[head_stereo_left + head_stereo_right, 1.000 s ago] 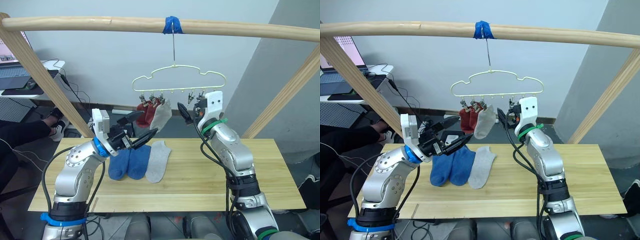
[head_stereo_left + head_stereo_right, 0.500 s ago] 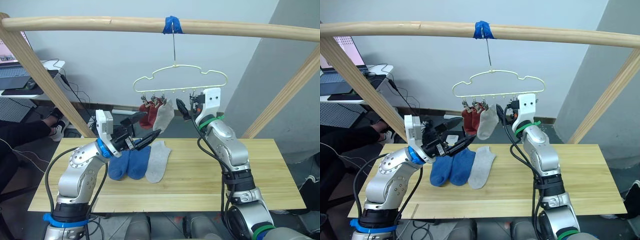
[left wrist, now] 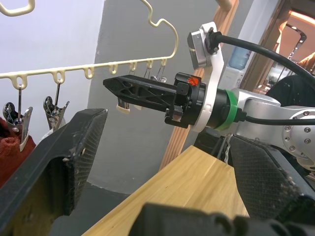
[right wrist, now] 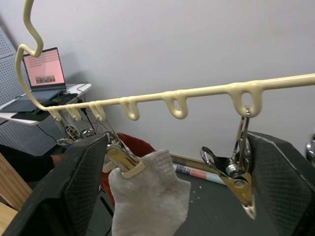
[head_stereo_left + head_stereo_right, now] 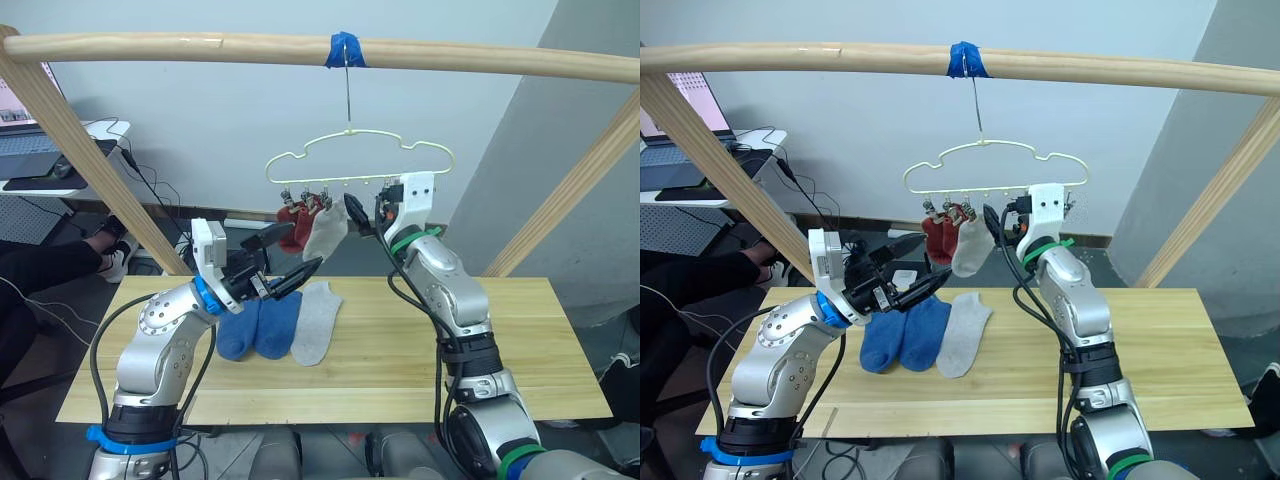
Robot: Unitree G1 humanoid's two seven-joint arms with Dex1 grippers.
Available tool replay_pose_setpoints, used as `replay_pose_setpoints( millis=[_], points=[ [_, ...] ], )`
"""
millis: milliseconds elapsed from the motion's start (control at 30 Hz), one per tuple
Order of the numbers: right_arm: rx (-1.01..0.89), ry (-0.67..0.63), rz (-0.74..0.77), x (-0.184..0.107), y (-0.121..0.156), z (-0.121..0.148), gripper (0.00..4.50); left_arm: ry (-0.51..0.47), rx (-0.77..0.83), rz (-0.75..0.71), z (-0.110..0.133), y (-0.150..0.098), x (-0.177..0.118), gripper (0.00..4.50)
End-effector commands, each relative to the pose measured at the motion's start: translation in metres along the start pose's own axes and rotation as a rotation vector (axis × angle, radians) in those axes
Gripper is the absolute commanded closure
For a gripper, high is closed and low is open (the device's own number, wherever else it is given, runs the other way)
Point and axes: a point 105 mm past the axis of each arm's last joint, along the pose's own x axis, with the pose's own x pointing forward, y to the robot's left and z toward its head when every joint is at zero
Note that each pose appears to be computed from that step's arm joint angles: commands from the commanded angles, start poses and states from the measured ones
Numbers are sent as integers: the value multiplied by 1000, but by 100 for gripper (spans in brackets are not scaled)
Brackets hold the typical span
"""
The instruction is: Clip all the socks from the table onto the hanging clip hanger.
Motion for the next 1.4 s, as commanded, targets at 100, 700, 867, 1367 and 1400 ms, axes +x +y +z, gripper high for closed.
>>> replay_pose_setpoints(
  millis=[100,700,867,1367,1400],
  points=[
    [27,-62,18,2,4,17,7,-30,51,-23,12,-4,3,0],
    [95,-69,-39,4,-5,16,389,-25,41,-35,9,-8,3,0],
    [98,-66,-42,2,-7,16,448,2,36,-31,3,-8,2,0],
    [24,-3,38,-8,-14,20,448,546,108,33,-137,13,3,0],
    [24,-3,38,-8,-14,20,448,574,110,39,-146,16,5,0]
  ],
)
